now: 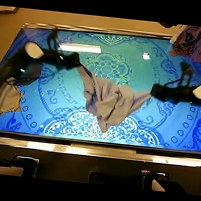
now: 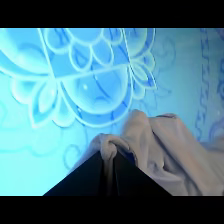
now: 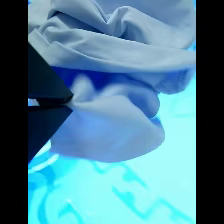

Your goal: Fold the clothes and pants, and hang the long-sleeved shirts on hangers.

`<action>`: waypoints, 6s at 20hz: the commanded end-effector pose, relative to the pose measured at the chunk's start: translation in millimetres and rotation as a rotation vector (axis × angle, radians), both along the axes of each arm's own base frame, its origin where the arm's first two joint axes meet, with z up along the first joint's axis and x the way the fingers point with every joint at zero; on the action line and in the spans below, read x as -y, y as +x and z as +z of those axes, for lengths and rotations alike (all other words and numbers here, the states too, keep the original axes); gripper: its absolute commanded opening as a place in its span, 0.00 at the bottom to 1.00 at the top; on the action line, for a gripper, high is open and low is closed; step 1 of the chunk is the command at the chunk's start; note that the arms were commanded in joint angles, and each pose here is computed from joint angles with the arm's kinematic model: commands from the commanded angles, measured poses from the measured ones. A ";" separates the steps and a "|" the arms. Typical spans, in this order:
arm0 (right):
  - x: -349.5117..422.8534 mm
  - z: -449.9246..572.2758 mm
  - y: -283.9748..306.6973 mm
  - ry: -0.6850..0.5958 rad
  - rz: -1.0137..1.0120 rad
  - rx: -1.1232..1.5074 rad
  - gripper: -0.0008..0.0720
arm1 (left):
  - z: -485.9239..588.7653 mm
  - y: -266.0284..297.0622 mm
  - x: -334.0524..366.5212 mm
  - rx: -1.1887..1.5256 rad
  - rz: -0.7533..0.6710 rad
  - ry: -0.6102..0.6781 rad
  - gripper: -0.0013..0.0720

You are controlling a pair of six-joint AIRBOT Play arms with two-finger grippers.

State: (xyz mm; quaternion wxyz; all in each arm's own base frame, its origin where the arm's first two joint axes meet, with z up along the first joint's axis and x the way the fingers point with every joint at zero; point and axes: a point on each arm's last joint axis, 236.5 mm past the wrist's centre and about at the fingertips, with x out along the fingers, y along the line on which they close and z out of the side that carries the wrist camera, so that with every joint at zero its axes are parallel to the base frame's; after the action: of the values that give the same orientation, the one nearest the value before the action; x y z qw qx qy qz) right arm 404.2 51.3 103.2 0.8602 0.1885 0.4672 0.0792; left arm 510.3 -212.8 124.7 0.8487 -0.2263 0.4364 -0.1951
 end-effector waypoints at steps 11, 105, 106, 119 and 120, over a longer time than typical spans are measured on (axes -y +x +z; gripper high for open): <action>77.8 409.2 -167.0 -0.431 -0.295 1.053 0.05 | 347.5 -203.0 -193.0 0.669 0.451 0.298 0.04; 108.9 327.1 -70.3 -0.362 -0.397 0.654 0.05 | 281.9 -215.4 -261.1 0.474 0.662 0.249 0.04; 97.6 291.7 -43.1 -0.317 -0.348 0.542 0.05 | 247.6 -194.4 -257.3 0.375 0.627 0.226 0.04; 20.8 -118.4 144.5 0.054 -0.149 -0.300 0.05 | -162.1 -83.2 -243.8 -0.515 0.496 0.201 0.04; 20.0 -122.2 143.0 0.056 -0.147 -0.312 0.05 | -166.7 -83.4 -244.0 -0.525 0.495 0.202 0.04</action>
State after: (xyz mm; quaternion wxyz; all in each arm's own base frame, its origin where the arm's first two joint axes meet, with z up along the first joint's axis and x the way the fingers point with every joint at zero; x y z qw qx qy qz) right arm 545.6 14.3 21.1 0.8069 0.2233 0.5467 -0.0165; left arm 426.5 33.3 -1.1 0.7709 -0.2796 0.5599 0.1184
